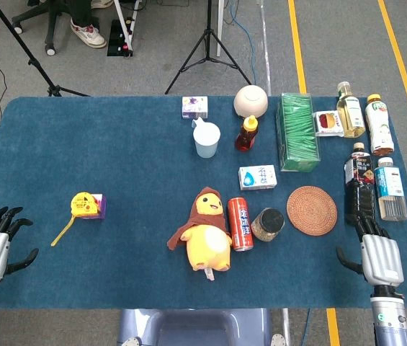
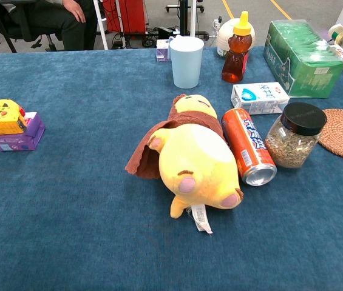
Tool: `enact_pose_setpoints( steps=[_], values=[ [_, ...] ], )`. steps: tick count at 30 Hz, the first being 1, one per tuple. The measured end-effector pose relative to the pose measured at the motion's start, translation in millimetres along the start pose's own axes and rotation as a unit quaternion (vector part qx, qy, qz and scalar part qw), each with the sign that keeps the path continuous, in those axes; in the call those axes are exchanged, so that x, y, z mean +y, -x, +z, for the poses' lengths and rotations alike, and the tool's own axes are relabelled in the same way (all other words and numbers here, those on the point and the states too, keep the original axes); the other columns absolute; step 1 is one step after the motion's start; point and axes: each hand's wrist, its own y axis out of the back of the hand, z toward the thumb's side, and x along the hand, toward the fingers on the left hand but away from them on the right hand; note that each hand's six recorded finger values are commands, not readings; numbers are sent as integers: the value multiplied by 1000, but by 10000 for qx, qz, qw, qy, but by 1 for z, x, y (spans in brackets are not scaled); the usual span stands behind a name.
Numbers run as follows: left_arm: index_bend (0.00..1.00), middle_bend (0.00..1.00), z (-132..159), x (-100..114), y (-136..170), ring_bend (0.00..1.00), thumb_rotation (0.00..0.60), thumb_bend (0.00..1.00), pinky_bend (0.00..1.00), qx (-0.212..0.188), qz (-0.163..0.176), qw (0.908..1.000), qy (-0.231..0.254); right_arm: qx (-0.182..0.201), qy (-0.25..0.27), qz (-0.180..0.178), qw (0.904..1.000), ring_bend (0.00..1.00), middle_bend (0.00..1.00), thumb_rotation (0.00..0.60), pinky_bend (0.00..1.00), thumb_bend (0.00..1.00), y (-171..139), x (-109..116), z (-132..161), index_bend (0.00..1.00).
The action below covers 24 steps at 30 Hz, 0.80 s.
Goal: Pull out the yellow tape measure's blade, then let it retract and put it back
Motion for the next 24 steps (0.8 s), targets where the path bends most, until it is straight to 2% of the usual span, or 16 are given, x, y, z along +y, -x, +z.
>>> enact_pose_setpoints(
  steps=[9, 24],
  values=[
    [300, 157, 2, -2, -3, 74, 600, 232, 193, -13, -26, 10000, -2, 21, 6, 50, 10000, 165, 132, 506, 246, 367, 3, -3, 3, 169],
    [300, 157, -2, 10, -2, 75, 600, 232, 193, -23, 162, 9999, 19, 40, 92, -132, 9999, 165, 132, 504, 245, 366, -3, 4, 1, 169]
  ],
)
